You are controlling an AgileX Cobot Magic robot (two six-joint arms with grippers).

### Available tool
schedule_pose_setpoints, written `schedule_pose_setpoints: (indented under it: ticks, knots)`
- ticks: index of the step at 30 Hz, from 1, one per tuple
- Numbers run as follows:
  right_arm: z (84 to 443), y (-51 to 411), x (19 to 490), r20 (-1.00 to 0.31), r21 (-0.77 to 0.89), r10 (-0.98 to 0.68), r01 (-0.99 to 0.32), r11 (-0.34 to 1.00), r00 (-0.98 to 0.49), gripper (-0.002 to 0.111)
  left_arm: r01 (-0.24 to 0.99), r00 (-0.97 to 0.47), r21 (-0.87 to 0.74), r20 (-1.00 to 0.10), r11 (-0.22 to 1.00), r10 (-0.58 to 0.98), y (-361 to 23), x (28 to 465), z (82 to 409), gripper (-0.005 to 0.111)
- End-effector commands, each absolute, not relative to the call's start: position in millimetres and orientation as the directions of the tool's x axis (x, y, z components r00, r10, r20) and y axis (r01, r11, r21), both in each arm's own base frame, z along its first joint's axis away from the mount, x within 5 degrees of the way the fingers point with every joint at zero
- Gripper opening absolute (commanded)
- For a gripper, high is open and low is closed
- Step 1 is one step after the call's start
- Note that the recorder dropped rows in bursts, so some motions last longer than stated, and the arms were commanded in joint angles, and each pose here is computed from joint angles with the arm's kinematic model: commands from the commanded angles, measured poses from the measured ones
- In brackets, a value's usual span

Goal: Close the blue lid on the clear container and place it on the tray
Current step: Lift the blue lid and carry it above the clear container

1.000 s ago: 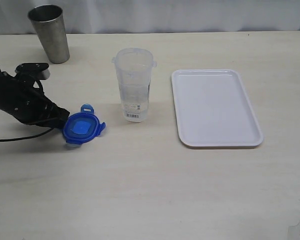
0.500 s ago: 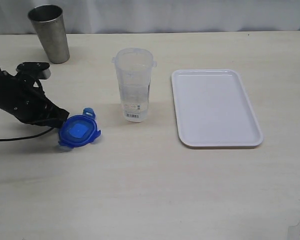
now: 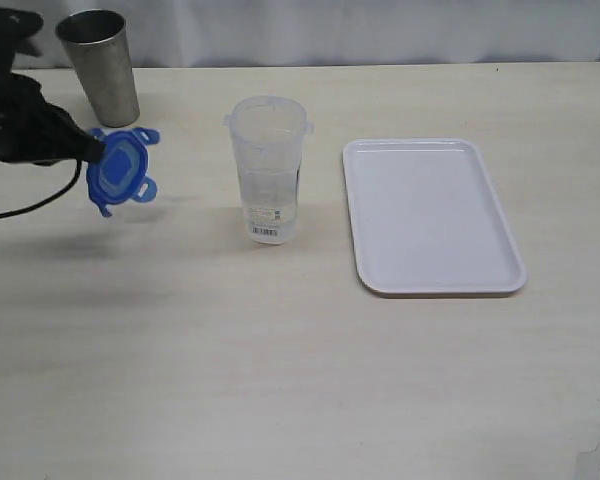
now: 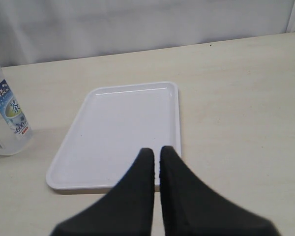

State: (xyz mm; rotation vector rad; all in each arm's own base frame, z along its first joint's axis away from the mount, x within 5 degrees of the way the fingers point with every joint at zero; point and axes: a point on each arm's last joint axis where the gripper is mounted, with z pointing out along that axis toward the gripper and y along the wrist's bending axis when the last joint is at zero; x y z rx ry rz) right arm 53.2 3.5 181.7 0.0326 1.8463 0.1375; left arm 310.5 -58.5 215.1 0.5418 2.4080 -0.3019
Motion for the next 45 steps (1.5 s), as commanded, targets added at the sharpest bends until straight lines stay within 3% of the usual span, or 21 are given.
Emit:
schedule_pose_setpoints:
  ticks: [1, 8, 14, 21, 29, 32, 37, 45]
  knots:
    - [181, 3, 53, -0.958, 0.11, 0.094, -0.043, 0.993, -0.272, 0.004, 0.446, -0.591, 0.051, -0.733, 0.894, 0.337, -53, 306, 251, 0.0]
    - [181, 3, 53, -0.958, 0.11, 0.094, -0.043, 0.993, -0.272, 0.004, 0.44, -0.466, 0.151, -0.805, 0.885, 0.368, -55, 318, 290, 0.0]
    - [181, 3, 53, -0.958, 0.11, 0.094, -0.043, 0.993, -0.272, 0.004, 0.473, -0.268, 0.339, -0.824, 0.813, 0.499, -84, 325, 313, 0.0]
    - [181, 3, 53, -0.958, 0.11, 0.094, -0.043, 0.993, -0.272, 0.004, 0.517, -0.005, 0.614, -0.694, 0.596, 0.72, -135, 335, 309, 0.0]
    - [181, 3, 53, -0.958, 0.11, 0.094, -0.043, 0.993, -0.272, 0.004, 0.495, 0.2, 0.767, -0.557, 0.407, 0.806, -175, 338, 290, 0.0]
    - [181, 3, 53, -0.958, 0.11, 0.094, -0.043, 0.993, -0.272, 0.004, 0.471, 0.253, 0.794, -0.54, 0.385, 0.803, -186, 336, 291, 0.0]
    - [181, 3, 53, -0.958, 0.11, 0.094, -0.043, 0.993, -0.272, 0.004, 0.522, 0.312, 0.826, -0.417, 0.213, 0.854, -197, 326, 282, 0.0]
    - [181, 3, 53, -0.958, 0.11, 0.094, -0.043, 0.993, -0.272, 0.004, 0.534, 0.328, 0.822, -0.416, 0.197, 0.848, -200, 317, 289, 0.0]
